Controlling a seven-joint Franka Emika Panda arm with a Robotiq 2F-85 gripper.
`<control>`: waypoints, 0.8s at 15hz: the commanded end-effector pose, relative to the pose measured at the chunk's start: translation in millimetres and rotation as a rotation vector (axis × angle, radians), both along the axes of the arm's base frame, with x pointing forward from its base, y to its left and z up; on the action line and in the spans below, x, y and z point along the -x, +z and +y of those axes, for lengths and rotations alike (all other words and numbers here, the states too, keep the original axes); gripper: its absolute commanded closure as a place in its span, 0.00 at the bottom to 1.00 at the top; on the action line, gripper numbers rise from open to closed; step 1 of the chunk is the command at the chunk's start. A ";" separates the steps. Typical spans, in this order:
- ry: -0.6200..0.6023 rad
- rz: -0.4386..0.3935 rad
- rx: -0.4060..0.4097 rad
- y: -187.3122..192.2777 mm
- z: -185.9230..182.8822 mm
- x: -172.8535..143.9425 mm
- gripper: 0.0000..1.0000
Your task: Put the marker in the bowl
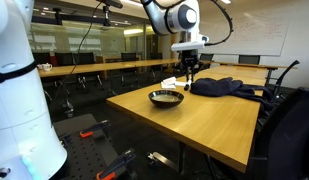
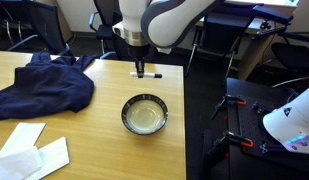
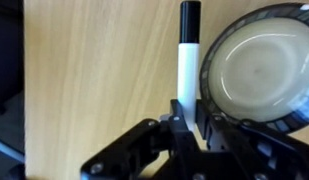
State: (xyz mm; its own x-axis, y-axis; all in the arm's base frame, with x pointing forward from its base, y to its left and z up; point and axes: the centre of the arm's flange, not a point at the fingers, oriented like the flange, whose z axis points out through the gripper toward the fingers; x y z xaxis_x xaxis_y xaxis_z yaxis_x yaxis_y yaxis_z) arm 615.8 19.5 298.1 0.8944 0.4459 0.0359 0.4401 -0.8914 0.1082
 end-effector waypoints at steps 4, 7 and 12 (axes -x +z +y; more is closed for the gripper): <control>0.055 0.009 -0.084 5.9 75.4 6.8 0.95; 0.051 0.048 -0.101 -17.6 93.4 5.5 0.95; 0.042 0.093 -0.093 -56.7 104.2 1.9 0.65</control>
